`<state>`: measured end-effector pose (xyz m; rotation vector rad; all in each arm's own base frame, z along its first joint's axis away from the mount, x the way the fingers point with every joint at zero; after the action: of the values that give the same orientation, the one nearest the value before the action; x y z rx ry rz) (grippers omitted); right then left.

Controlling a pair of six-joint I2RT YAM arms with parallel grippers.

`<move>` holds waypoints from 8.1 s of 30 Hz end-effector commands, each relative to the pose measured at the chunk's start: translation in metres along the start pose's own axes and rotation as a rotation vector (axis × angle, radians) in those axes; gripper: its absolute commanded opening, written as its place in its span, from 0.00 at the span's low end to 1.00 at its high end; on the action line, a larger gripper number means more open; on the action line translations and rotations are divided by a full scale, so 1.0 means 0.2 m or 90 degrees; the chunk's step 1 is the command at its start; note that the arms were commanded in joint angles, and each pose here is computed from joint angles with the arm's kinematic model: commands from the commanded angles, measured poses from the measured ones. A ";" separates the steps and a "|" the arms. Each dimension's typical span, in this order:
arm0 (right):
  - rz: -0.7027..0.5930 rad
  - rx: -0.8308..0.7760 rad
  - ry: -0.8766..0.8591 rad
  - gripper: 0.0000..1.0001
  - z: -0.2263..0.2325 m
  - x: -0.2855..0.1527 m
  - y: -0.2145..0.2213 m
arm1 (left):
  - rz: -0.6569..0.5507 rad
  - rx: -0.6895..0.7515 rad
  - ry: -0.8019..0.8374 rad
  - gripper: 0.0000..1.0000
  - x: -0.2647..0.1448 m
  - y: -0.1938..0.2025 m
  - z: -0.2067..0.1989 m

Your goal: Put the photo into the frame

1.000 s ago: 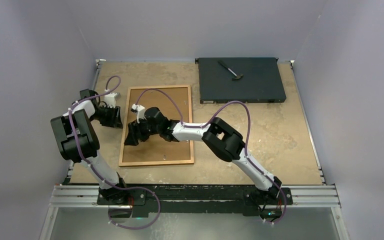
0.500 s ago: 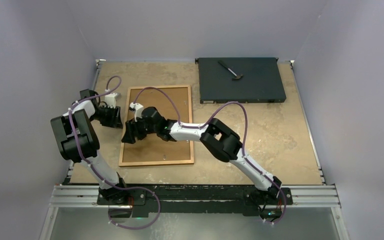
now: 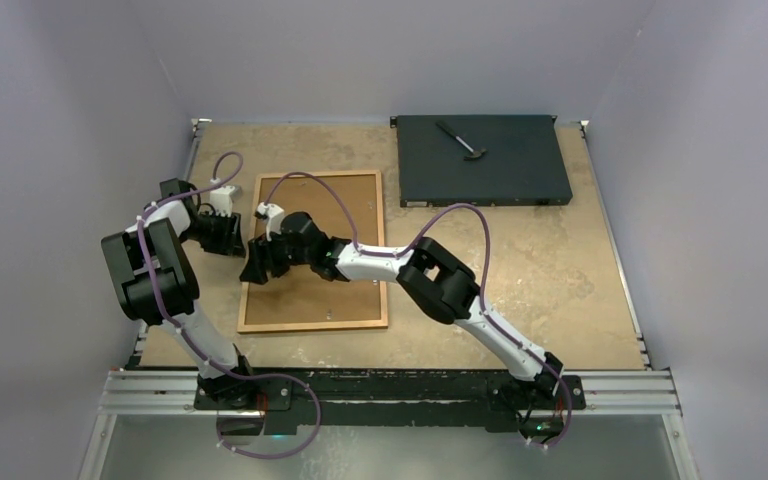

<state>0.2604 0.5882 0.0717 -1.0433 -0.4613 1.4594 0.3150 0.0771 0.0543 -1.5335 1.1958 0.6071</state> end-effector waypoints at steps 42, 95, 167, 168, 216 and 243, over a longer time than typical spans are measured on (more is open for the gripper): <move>0.085 -0.004 -0.196 0.61 0.17 -0.01 0.19 | 0.033 -0.029 0.037 0.31 0.05 0.06 -0.04; 0.112 -0.084 -0.266 0.57 0.28 -0.01 0.24 | 0.058 -0.031 0.061 0.17 0.14 0.10 -0.05; -0.069 -0.096 -0.029 0.81 -0.37 -0.02 -0.23 | -0.001 -0.066 0.129 0.00 0.27 -0.23 -0.10; -0.069 -0.096 -0.029 0.81 -0.36 -0.03 -0.24 | -0.001 -0.066 0.127 0.00 0.27 -0.22 -0.10; -0.049 -0.072 -0.067 0.76 -0.29 -0.04 -0.21 | 0.004 -0.060 0.115 0.00 0.27 -0.19 -0.09; -0.061 -0.044 -0.030 0.76 -0.36 -0.10 -0.23 | 0.005 -0.062 0.118 0.00 0.26 -0.16 -0.09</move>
<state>0.3443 0.5445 0.0734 -0.9840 -0.5758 1.4121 0.3952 0.0393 0.0604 -1.7552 1.2221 0.3695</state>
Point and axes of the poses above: each gripper's point midway between its finger pads, its own x axis out along the fingers, its own z axis along the line the jaws close on, y = z × x, the point moved 4 cm from there along -x, back along the fingers, and after that the axes turned 6 degrees about -x, right-handed, at the moved point
